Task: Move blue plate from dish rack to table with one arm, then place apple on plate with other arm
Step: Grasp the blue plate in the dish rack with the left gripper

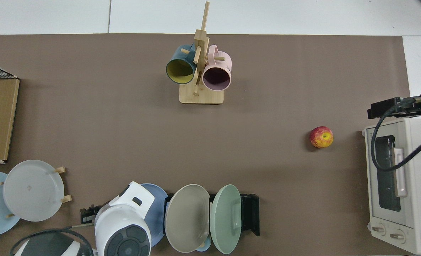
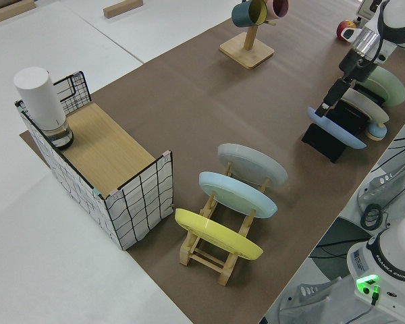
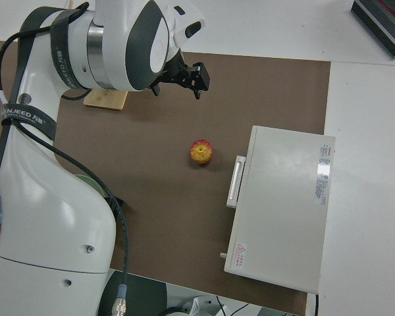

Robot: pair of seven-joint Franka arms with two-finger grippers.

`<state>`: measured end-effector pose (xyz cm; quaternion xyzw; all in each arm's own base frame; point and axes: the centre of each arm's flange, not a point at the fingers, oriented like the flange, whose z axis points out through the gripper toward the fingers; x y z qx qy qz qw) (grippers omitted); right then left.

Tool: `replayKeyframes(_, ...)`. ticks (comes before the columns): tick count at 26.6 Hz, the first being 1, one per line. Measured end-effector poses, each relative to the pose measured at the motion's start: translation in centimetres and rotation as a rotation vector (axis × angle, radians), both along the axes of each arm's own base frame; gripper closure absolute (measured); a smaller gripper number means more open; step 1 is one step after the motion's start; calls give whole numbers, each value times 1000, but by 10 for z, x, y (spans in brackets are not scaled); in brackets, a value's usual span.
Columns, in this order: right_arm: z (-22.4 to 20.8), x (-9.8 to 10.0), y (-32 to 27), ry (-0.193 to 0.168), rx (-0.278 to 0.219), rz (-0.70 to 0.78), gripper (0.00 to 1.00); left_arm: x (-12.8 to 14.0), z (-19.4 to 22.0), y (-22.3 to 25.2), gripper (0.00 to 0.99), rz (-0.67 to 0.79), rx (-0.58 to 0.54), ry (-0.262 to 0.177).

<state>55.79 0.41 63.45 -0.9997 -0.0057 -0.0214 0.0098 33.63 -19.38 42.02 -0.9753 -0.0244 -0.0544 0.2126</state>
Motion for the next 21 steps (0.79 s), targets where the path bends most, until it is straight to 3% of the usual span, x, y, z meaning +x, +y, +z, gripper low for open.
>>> replayKeyframes(7,0,0,0,0,0,0,0,-5,-12,-1,79,-7,-21,40)
replayKeyframes(10,0,0,0,0,0,0,0,-7,-14,-2,247,-26,-38,72)
replayKeyframes(11,0,0,0,0,0,0,0,-7,-15,-1,370,-32,-39,79)
replayKeyframes(13,0,0,0,0,0,0,0,-8,-16,-1,449,-42,-47,93)
replayKeyframes(14,0,0,0,0,0,0,0,-8,-16,-1,559,-48,-53,102)
replayKeyframes(16,0,0,0,0,0,0,0,-9,-16,-1,648,-60,-60,118)
replayKeyframes(17,0,0,0,0,0,0,0,-8,-16,1,753,-62,-59,123)
replayKeyframes(21,0,0,0,0,0,0,0,-7,-14,4,890,-66,-63,133)
